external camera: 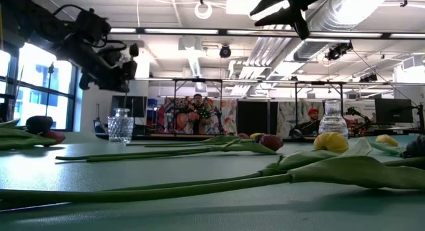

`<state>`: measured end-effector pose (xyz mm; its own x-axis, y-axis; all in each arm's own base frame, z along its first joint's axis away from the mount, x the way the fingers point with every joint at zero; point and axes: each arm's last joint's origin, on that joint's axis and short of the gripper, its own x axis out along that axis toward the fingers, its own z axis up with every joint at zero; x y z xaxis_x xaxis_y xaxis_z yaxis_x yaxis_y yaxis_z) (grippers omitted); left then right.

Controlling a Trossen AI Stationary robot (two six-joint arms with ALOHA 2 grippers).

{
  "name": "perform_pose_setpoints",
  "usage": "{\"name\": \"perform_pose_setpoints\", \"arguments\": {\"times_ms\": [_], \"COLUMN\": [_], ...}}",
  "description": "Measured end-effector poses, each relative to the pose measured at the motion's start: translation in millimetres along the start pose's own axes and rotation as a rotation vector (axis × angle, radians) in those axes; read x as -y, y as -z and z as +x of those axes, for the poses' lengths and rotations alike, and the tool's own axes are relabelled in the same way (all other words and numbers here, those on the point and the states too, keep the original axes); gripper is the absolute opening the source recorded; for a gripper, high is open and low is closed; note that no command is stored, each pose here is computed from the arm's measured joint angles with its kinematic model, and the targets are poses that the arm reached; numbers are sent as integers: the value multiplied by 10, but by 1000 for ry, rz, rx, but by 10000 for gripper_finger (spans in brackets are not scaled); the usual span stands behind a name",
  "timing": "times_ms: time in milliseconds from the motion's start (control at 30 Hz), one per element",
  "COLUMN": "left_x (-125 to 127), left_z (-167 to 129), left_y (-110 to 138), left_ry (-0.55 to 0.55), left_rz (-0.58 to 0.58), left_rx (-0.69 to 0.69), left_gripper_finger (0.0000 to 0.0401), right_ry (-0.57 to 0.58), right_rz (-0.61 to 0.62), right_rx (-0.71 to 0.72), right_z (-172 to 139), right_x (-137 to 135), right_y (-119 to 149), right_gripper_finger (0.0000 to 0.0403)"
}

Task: Sort flowers into vase by color
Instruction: Put the black flower into the left transparent vase

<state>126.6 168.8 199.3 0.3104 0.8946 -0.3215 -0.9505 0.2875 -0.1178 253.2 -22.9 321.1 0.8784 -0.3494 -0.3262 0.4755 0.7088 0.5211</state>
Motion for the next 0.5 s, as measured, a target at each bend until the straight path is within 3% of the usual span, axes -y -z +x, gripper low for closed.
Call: {"name": "perform_pose_setpoints", "arguments": {"times_ms": [233,500], "left_x": [26,116], "left_z": [-101,-383], "left_y": [-53,-495], "left_ry": [20,126], "left_rz": [22,64], "left_rx": [-3,27], "left_gripper_finger": [129,180], "right_ry": [93,96], "right_rz": [113,208], "right_rx": [-111,-161], "right_z": [-16,-49], "right_x": [82,38], "right_y": [119,205], "right_gripper_finger": [148,149]}}
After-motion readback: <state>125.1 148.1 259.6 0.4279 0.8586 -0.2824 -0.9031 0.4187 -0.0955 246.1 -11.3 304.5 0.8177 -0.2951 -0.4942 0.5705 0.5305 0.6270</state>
